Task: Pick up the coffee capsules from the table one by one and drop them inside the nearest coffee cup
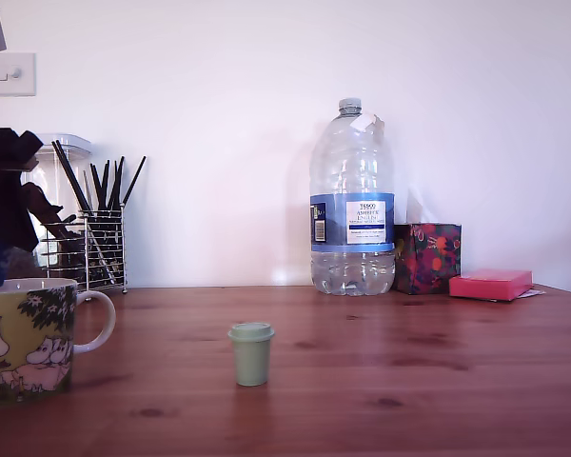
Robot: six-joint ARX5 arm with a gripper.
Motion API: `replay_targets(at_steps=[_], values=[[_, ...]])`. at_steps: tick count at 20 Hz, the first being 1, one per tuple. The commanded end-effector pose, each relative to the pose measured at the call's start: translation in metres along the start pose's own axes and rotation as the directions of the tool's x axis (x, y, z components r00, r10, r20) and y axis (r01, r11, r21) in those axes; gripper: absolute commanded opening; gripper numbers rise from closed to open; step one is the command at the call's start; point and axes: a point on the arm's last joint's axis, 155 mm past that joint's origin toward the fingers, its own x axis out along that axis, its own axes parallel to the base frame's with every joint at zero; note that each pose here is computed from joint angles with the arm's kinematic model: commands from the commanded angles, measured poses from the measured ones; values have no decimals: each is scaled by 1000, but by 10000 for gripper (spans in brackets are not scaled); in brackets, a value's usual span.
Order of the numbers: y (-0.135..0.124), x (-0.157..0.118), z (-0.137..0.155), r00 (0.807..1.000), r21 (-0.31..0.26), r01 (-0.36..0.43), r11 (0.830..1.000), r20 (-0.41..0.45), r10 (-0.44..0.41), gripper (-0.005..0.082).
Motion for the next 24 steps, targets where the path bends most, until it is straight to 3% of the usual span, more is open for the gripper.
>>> replay_targets(at_steps=[1,10,12,15,20,24], values=[[1,-1,1,1000,-2,-1,1000,2,1,475],[0,-1,3,1000,-2,-1,1000,9,1,475],[0,-1,5,1000,-3,1,1000,17,-1,362],[-5,-1,11,999,-4,25,1000,39,-25,-37],[-28,-6,28,989,-13,96,995,112,-94,-21],[-72,-17,40,960,-23,232,972,165,-225,-21]])
